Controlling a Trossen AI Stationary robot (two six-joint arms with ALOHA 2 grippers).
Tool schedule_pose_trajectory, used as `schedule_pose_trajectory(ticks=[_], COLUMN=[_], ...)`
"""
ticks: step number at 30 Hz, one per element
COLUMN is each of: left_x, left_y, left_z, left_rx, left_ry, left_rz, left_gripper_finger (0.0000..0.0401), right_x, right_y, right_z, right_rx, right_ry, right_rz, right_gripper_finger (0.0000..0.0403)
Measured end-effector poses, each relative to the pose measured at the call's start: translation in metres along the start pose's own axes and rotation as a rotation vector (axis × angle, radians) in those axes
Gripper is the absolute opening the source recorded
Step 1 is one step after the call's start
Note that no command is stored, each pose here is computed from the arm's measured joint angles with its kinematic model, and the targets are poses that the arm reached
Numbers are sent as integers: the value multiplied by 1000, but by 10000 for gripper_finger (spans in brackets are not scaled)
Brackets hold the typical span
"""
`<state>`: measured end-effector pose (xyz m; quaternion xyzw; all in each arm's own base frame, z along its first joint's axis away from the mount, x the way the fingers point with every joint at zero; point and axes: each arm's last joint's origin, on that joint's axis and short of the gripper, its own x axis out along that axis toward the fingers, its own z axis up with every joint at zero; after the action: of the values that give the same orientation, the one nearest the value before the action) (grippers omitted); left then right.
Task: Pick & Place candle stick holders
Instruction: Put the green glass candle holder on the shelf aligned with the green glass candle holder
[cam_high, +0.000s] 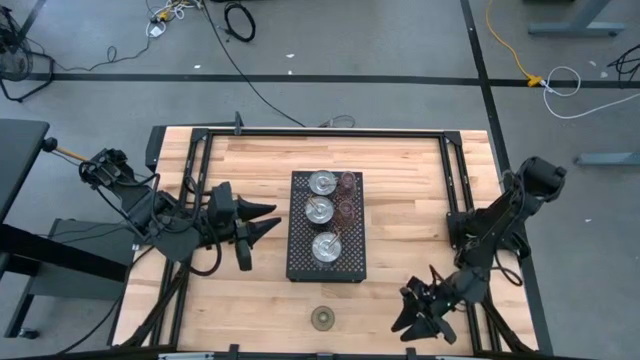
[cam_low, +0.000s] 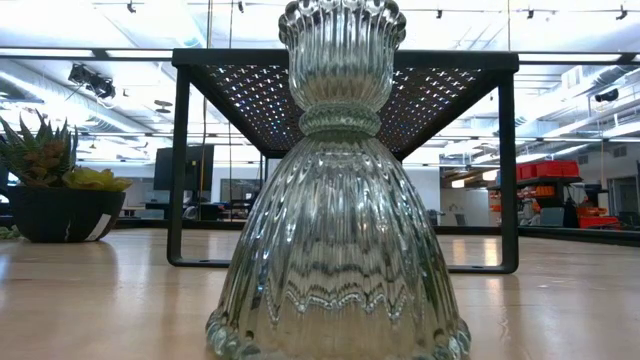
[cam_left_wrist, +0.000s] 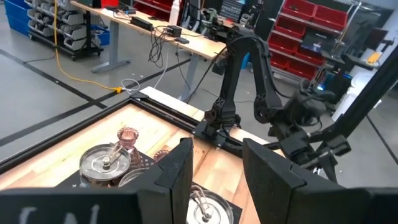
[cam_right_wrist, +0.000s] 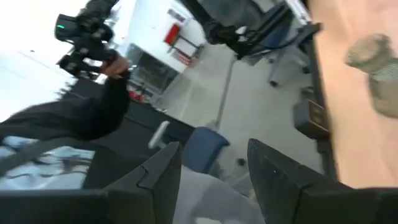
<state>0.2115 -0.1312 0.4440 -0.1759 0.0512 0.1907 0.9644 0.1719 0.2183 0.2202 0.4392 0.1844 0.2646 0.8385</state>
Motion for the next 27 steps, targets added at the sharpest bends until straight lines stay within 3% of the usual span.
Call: schedule_pose_trajectory(ticks=[6,12,20,27], left_x=[0,0,-1,-1], left_y=[0,-2,-4,-4], left_z=[0,-1,-3,-4], left_rx=[0,8,59,70], left_ry=[3,42,94,101], left_rz=[-5,-64,-150,-150], left_gripper_finger=[142,142,142,142], right_x=[11,61,112,118], right_y=[-2,-13,-38,-61], right_z=[-11,-20,-11,-1], right_rx=[-9,-69,-99,-90], right_ry=[-83,-94,-151,-113], right_rz=[-109,-300,-483,-573], right_gripper_finger=[182,182,182,198])
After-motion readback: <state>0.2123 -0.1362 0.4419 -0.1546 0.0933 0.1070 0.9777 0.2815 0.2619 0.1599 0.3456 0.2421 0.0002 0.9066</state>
